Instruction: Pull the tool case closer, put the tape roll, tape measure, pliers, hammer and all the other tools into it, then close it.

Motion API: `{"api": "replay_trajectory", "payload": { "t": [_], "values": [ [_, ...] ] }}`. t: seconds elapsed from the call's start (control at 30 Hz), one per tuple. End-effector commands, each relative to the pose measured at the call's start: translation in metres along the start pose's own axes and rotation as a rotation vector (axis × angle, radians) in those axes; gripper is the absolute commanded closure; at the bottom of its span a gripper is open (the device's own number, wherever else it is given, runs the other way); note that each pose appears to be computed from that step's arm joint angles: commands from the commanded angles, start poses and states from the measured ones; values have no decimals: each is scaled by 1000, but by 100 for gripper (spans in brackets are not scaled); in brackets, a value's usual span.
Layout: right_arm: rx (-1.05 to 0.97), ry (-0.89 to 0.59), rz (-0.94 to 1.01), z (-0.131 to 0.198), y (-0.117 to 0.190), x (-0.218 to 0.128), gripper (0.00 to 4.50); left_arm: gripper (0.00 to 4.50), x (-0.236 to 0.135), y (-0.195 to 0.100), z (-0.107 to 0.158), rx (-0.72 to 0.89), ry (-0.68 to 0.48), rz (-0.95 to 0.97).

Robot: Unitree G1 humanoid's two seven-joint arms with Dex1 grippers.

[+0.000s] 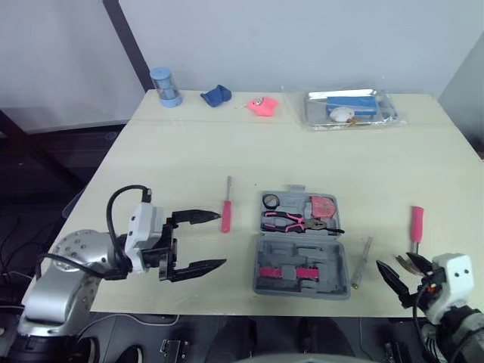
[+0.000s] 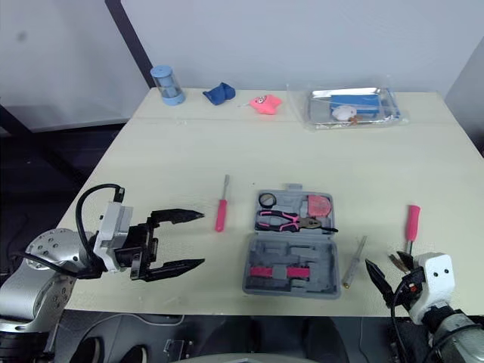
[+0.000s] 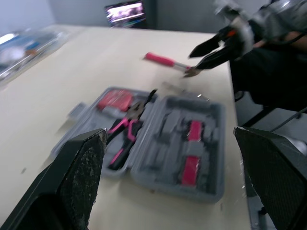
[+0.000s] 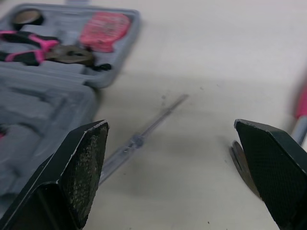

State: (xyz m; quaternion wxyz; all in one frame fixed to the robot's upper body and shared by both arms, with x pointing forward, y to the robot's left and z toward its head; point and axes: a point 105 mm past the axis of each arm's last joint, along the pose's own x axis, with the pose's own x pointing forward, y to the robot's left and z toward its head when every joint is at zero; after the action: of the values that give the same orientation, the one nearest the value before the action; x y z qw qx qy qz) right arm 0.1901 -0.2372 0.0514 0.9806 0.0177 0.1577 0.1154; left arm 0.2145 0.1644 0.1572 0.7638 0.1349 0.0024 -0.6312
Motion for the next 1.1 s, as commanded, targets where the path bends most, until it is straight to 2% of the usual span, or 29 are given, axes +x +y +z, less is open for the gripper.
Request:
{"api": "replay_trajectory", "payload": {
  "t": [0.03, 0.37, 0.73, 0.83, 1.0, 1.1],
  "values": [
    [8, -10, -52, -4, 5, 6, 10, 0, 3, -5, 11, 35, -16, -68],
    [93, 11, -151, -26, 18, 28, 10, 0, 2, -5, 15, 72, 8, -160],
    [83, -22, -125, -16, 21, 35, 10, 0, 6, -3, 19, 84, -1, -173],
    [90, 0, -143, -19, 15, 35, 10, 0, 7, -3, 19, 84, -3, -170],
    [107, 39, -111, -25, 30, 39, 10, 0, 8, -3, 20, 84, -8, -164],
    [136, 88, -154, -38, 28, 37, 10, 0, 9, -2, 21, 84, -11, -162]
  ]
}}
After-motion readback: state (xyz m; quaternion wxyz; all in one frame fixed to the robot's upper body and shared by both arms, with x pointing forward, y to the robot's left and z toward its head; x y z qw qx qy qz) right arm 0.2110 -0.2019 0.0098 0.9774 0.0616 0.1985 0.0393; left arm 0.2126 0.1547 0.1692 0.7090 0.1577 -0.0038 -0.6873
